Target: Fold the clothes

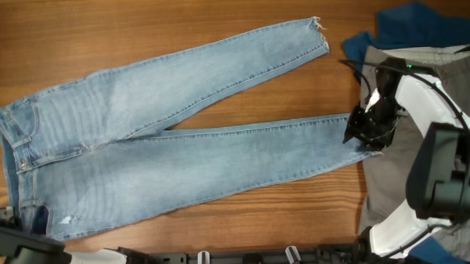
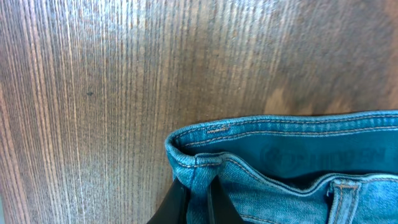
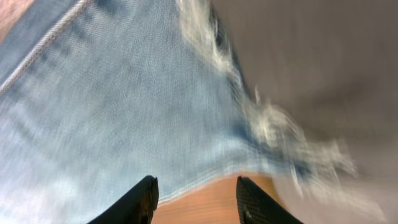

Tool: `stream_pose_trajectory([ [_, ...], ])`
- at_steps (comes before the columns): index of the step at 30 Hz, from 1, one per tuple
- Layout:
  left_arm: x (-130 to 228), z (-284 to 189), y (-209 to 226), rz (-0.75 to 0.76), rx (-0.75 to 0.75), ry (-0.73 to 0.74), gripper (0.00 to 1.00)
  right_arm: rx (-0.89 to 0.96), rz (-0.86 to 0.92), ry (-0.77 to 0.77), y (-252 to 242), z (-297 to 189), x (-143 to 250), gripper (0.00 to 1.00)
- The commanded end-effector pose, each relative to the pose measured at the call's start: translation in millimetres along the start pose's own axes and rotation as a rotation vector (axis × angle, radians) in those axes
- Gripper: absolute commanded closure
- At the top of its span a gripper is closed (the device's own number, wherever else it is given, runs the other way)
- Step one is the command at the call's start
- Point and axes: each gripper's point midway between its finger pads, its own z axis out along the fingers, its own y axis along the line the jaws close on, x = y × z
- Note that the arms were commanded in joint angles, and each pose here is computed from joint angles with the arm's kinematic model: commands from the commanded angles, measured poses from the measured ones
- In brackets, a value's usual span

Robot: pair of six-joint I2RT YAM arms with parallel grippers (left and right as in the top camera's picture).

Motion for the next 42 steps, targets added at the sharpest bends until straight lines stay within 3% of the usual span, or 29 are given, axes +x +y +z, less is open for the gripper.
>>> stream_pose_trajectory([
  [1,-13.7,-14.1,-7.6,-0.013,0.046,-0.048,0.96,-0.011,-0.009,0.021,1.7,-6.7,15.9,0.54],
  [4,-14.4,-14.1,-7.8,-0.014,0.048,-0.051,0.96,-0.074,0.0,0.072,5.8,25.5,32.3,0.54],
  [8,-14.1,-14.1,-8.4,-0.013,0.05,-0.049,0.96,-0.111,0.019,0.081,4.5,53.0,41.6,0.45],
  [10,-13.1,-14.1,-9.5,-0.013,0.057,-0.044,0.96,-0.125,0.038,0.062,5.6,59.3,38.7,0.67],
  [12,-11.8,-14.5,-8.8,-0.012,0.055,-0.039,0.96,-0.128,0.017,0.048,6.7,56.2,35.7,0.95],
  [13,-10.4,-14.9,-8.0,-0.012,0.052,-0.034,0.96,-0.121,-0.014,0.037,6.7,48.7,34.3,0.96],
  [17,-17.1,-43.2,-14.6,-0.01,0.101,-0.08,0.96,-0.101,-0.105,-0.135,16.7,-40.1,17.8,0.96],
  [23,-52.0,-184.0,-23.4,0.0,0.178,-0.366,0.96,-0.214,-0.119,-0.469,48.1,-193.6,9.2,0.96],
  [25,-52.5,-217.5,-15.6,-0.001,0.16,-0.444,0.96,-0.233,-0.116,-0.519,52.0,-217.2,10.2,0.96],
  [29,-39.9,-231.0,-20.9,0.064,0.1,-0.507,0.96,-0.29,-0.086,-0.633,64.9,-237.6,-18.3,0.96],
  [34,-35.8,-210.8,-37.2,0.148,-0.007,-0.5,0.96,-0.331,-0.075,-0.643,100.7,-216.2,-69.5,0.96],
  [42,-39.6,-138.9,-48.1,0.195,-0.14,-0.363,0.96,-0.346,-0.24,-0.608,199.4,-119.0,-136.5,0.96],
])
